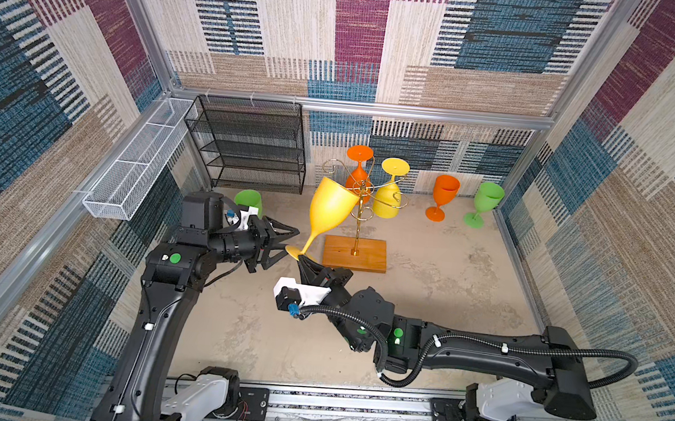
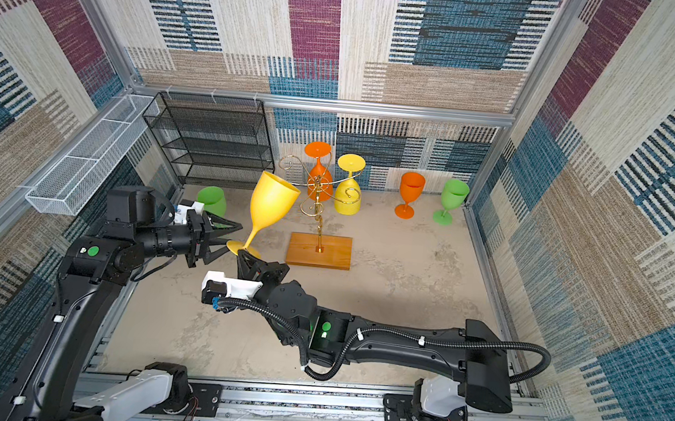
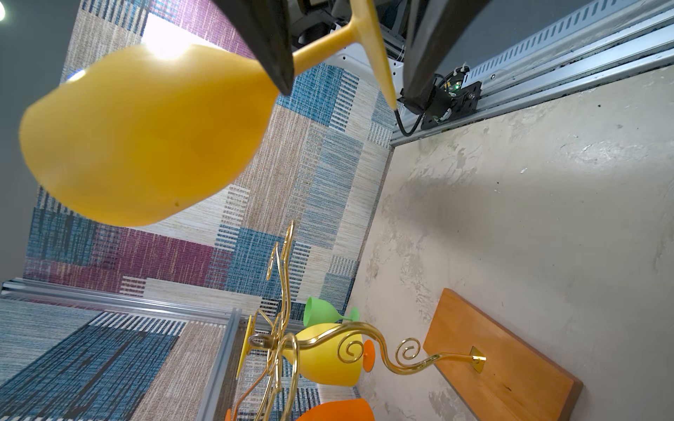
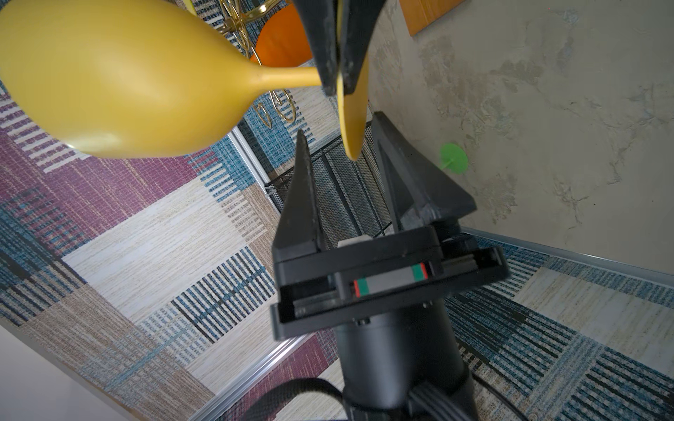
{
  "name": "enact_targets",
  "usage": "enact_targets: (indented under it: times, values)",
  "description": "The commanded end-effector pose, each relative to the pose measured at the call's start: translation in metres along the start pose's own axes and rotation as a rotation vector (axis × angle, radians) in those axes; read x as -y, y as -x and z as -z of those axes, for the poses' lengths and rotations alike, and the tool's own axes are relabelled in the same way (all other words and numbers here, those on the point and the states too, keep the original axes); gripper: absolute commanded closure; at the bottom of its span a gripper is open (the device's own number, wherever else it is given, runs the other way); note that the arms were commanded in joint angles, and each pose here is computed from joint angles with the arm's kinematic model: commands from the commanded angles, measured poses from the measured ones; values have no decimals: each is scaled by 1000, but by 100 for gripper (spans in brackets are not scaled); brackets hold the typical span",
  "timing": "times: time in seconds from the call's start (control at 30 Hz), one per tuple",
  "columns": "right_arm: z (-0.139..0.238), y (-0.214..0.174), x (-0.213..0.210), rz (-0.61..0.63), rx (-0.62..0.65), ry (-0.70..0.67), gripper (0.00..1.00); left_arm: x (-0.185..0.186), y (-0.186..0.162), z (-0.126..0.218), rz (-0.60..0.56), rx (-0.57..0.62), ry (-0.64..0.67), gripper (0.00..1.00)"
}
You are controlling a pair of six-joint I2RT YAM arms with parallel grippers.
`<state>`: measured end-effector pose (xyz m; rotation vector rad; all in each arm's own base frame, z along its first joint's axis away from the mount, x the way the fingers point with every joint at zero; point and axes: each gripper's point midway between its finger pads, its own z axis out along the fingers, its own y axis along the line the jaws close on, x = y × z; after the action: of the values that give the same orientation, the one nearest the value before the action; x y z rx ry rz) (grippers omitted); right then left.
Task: Take the wine glass off the wine glass rack
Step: 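Swing the yellow glass toward the robot with the right while the left releases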
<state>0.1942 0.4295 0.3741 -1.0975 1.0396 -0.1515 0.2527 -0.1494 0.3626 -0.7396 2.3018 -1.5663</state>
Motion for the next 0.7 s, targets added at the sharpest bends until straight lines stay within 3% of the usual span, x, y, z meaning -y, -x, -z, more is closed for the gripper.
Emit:
enact_targets:
  times: [0.0,0.4,0.53,0.67]
  values:
    - [-2,6,12,-15,8,-56,100,6,0,0,-14,8,-25,54]
    - [-4,3,14,21,-14,-75,100,8,3,-1,-53,20,-38,80]
    - [-6,2,12,29,-21,-77,100,11,4,1,-62,34,-41,97]
    - [-8,4,13,28,-22,-80,95,14,5,2,-71,42,-47,100]
